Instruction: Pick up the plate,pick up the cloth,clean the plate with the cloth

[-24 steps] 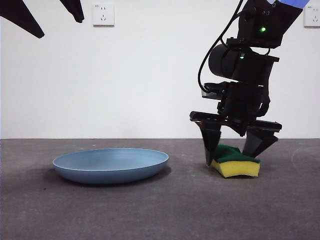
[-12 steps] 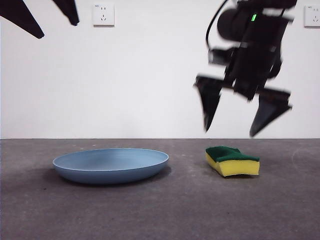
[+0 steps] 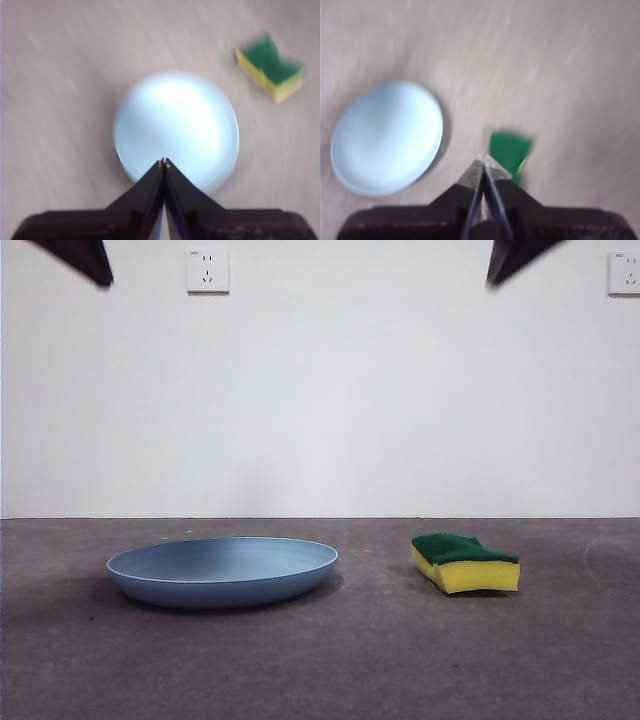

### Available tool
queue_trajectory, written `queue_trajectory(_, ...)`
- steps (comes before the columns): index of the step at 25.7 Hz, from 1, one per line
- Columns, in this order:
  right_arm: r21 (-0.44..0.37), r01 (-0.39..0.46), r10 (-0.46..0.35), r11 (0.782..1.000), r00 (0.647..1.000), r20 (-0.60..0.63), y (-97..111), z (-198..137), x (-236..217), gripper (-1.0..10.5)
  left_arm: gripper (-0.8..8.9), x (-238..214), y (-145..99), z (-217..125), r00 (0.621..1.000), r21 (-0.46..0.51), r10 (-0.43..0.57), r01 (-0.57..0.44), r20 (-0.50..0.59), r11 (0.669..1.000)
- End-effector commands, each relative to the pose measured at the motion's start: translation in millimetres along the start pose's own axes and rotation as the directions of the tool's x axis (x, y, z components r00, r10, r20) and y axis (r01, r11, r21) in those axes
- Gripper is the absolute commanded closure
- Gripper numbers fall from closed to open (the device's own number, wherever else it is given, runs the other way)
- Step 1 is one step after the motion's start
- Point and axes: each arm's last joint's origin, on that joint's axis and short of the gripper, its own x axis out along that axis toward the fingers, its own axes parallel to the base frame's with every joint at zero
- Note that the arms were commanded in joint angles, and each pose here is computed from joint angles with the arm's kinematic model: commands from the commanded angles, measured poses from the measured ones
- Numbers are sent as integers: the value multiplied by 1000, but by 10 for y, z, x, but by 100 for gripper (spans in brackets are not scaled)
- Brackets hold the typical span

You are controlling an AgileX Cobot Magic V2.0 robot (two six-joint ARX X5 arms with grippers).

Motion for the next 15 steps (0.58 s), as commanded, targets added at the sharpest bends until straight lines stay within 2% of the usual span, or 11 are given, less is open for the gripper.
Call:
queue_trajectory(1, -24, 20, -18, 999, 996, 85, 47, -101, -243, 957, 822, -236, 8, 6, 989, -23, 10, -7, 149, 1000)
queue_trajectory(5, -32, -31, 38, 999, 970, 240, 67, -350, -531, 957, 822, -477, 14, -214, 956, -36, 32, -22, 292, 999)
queue_trajectory(8, -19, 23, -16, 1000, 950, 312, 51, -690, -537, 957, 822, -394, 0, -576, 928, -75, 57, -31, 369, 997)
queue_trajectory(12, -9, 7, -3, 1000, 931, 365, 42, -1002, -443, 957, 822, -210, -32, -953, 891, -91, 67, -29, 450, 995)
queue_trajectory(15, -14, 10, -5, 1000, 938, 347, 32, -1104, -386, 946, 822, -101, -54, -1120, 894, -112, 63, -14, 443, 994)
